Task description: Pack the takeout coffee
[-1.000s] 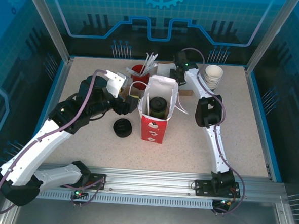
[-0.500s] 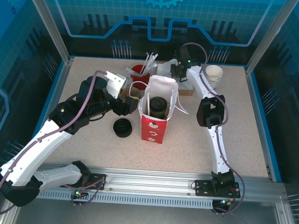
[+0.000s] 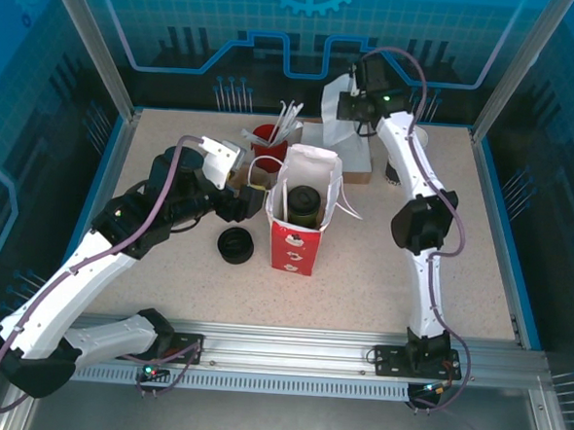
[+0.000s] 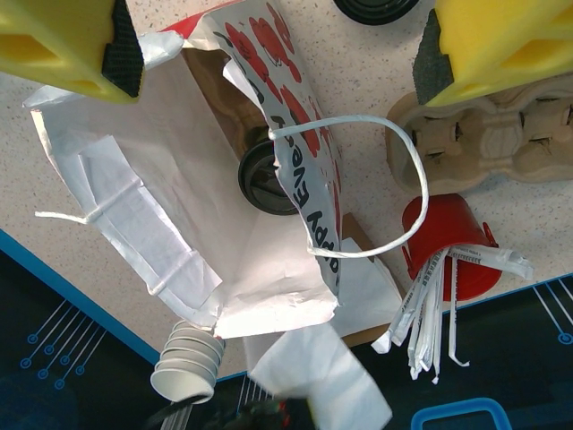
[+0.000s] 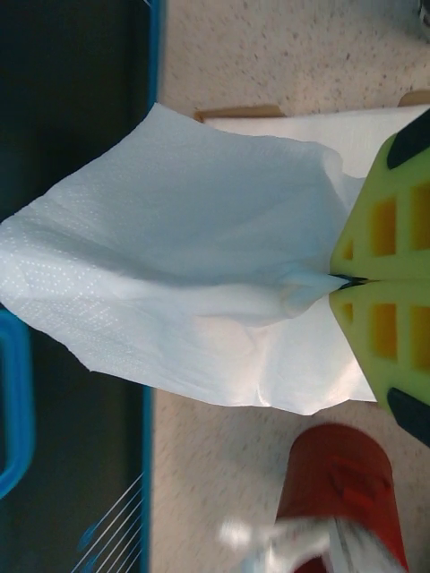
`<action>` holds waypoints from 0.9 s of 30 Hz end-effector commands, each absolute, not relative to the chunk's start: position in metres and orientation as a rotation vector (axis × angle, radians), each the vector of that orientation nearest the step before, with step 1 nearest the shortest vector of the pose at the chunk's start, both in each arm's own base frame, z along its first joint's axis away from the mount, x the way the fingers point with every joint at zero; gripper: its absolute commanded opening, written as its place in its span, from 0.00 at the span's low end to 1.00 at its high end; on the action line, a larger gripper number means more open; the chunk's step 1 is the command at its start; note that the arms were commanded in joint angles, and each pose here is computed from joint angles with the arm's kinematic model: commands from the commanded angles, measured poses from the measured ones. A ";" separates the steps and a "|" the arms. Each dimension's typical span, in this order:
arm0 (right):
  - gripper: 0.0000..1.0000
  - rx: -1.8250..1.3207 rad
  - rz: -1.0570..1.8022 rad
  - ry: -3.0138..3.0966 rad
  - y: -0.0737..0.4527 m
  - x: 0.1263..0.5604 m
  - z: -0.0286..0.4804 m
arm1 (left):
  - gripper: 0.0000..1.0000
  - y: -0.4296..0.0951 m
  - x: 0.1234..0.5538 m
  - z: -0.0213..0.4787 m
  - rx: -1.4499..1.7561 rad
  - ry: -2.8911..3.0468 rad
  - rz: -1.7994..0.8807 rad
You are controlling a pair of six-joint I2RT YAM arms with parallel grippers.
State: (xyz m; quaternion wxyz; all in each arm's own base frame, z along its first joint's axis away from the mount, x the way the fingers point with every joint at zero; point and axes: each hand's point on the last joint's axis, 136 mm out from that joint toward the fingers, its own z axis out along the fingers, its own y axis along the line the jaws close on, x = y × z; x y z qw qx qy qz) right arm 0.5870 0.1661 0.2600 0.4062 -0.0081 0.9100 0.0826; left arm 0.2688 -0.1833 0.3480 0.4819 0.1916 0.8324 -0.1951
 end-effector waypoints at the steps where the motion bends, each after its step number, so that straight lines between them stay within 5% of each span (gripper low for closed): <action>1: 0.00 -0.002 0.279 2.194 0.166 0.558 0.334 | 0.81 -0.182 0.269 0.350 0.431 2.027 -0.503; 14: 0.00 0.022 0.678 2.017 0.189 0.446 0.463 | 0.83 -0.190 0.283 0.340 0.410 2.053 -0.510; 27: 0.00 0.132 1.156 1.855 0.214 0.350 0.531 | 0.84 -0.195 0.311 0.316 0.320 2.136 -0.471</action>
